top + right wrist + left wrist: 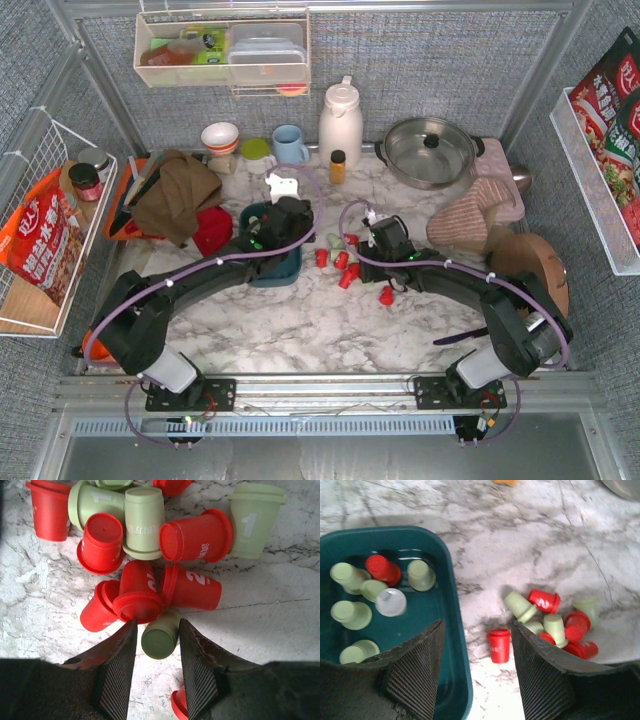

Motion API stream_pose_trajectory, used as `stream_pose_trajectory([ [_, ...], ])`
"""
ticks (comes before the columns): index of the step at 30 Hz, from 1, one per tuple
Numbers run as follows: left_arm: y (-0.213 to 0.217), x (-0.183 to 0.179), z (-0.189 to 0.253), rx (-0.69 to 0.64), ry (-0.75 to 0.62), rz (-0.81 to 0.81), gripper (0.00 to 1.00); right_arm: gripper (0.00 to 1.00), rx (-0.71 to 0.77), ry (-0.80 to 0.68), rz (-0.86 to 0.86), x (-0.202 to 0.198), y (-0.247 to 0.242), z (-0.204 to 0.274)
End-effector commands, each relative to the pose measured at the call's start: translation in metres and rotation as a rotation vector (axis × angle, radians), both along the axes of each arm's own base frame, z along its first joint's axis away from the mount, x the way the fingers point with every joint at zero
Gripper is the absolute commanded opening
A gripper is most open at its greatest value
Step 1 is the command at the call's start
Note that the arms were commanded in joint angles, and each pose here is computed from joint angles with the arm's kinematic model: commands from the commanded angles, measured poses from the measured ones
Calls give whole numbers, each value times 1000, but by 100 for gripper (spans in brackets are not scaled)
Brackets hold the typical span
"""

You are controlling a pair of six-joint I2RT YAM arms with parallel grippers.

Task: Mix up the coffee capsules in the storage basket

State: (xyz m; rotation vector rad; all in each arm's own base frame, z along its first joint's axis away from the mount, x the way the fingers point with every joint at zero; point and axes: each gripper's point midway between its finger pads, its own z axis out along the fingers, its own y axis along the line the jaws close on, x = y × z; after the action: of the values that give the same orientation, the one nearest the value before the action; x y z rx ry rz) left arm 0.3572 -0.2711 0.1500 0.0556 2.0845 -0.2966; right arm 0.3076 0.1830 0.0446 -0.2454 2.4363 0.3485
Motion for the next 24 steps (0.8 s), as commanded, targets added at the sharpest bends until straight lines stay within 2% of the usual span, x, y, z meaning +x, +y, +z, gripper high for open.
stream_pose_trajectory([
  [1,-25,-10,10,-59,-51,-126,64,43,-7,23,16,-5,0,-2],
  [4,-34,-18,9,-85,-71,-178,64,42,-11,31,14,-6,0,-6],
  [8,-49,-32,6,-100,-89,-286,64,26,13,25,29,-5,5,1],
  [11,-68,-47,1,-107,-108,-440,65,17,50,-4,48,-5,10,19],
  [17,-100,-88,-3,-164,-198,-754,67,16,164,-98,96,-13,21,80],
  [20,-108,-103,6,-185,-303,-846,77,17,208,-166,109,-17,21,114],
  [24,-115,-119,24,-171,-492,-926,82,17,276,-220,134,-26,25,145],
])
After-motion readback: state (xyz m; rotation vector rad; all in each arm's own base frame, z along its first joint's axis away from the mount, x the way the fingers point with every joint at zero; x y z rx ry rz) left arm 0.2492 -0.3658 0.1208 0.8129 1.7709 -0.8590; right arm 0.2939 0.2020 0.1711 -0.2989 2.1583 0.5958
